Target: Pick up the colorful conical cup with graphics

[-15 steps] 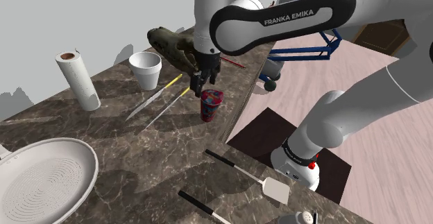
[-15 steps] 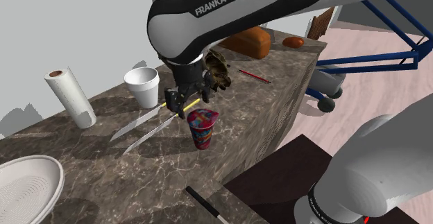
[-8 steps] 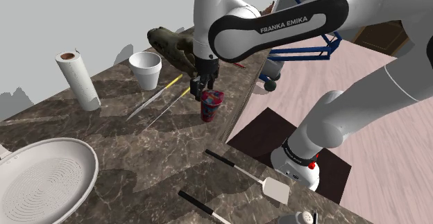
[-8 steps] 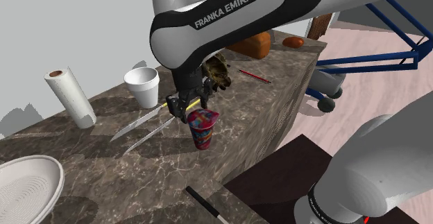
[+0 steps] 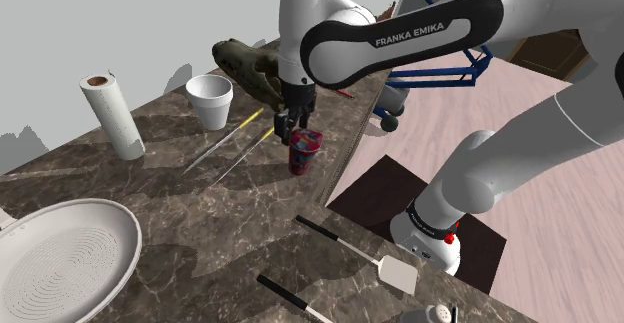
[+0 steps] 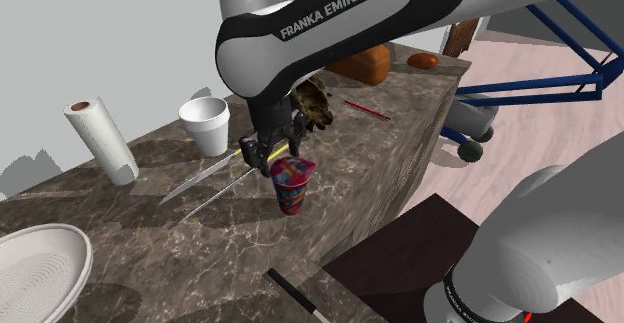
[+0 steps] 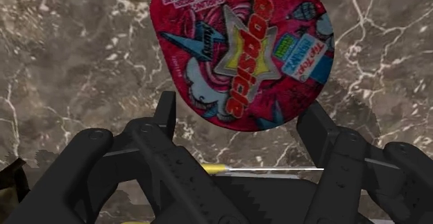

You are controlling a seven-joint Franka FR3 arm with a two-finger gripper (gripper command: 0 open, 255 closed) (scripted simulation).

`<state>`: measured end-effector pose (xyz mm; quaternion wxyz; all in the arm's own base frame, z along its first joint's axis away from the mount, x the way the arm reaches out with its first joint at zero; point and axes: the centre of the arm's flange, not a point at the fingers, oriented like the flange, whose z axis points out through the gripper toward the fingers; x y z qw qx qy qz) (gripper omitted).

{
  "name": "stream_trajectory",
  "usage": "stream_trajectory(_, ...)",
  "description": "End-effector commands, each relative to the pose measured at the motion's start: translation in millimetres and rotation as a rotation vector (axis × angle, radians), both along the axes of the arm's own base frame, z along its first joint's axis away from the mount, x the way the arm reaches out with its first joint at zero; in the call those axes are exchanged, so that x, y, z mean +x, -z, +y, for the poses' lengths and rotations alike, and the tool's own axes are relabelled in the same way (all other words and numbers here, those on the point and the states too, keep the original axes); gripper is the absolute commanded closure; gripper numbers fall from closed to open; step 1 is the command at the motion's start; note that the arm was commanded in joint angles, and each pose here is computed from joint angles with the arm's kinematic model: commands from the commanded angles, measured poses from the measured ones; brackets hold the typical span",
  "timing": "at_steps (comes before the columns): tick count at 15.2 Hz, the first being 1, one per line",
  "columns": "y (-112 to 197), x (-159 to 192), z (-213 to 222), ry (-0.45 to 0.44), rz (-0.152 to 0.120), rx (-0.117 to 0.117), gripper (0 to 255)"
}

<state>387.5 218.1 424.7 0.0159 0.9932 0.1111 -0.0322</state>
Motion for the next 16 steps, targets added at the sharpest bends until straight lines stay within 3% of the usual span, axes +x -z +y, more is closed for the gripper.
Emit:
stream_trajectory(1,-7.4,0.0,-0.1,0.000,0.001,0.000,255)
stream_trajectory(16,-76.8,0.1,-0.1,0.000,0.001,0.000,255)
